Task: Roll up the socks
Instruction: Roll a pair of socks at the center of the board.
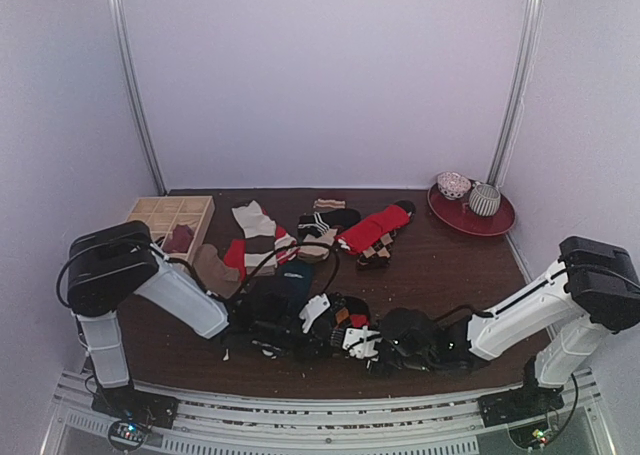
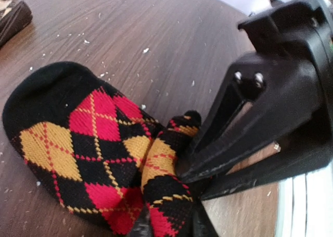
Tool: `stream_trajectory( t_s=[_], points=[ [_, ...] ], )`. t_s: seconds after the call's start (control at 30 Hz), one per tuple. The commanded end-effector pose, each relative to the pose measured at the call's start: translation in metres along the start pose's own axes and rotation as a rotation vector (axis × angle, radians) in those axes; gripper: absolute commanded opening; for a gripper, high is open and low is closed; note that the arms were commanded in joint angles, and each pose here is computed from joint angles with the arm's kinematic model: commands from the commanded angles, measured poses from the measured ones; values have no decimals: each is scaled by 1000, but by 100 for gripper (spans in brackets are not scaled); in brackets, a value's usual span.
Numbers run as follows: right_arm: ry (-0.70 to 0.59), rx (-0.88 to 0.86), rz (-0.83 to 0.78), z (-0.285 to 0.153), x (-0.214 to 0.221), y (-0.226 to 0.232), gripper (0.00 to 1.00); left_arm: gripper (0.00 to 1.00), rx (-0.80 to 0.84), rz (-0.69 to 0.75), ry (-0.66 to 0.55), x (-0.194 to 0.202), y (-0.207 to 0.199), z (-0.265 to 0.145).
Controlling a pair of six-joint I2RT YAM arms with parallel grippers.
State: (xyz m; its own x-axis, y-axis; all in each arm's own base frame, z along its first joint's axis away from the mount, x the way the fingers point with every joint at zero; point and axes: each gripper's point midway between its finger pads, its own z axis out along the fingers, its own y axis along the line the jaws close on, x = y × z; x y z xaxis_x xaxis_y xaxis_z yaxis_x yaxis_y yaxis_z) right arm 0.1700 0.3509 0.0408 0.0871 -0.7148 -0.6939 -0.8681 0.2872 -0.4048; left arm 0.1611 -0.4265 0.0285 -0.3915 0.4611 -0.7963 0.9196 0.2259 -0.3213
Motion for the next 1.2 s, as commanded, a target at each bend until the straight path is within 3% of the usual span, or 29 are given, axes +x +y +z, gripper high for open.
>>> stream_trajectory(
  t_s=[0.0,0.13,0.37,0.6,0.77,1.17],
  points=[
    [142,-140,98,2,38,20,14,25,-105,-52,298,88,12,-19],
    [209,-261,232,7,49,26,13,51,-149,37,219,44,15,-23],
    [358,-416,531,14,54,25,13,75,-272,171,-28,-20,14,-64],
    [394,-451,757,13,60,27,13,79,-327,386,-331,-72,-10,-115],
    [386,-462,805,11,68,34,13,77,-219,452,-326,-62,-22,-94],
    [399,-494,791,6,79,42,13,75,-131,468,-261,-38,-14,-42]
  ],
)
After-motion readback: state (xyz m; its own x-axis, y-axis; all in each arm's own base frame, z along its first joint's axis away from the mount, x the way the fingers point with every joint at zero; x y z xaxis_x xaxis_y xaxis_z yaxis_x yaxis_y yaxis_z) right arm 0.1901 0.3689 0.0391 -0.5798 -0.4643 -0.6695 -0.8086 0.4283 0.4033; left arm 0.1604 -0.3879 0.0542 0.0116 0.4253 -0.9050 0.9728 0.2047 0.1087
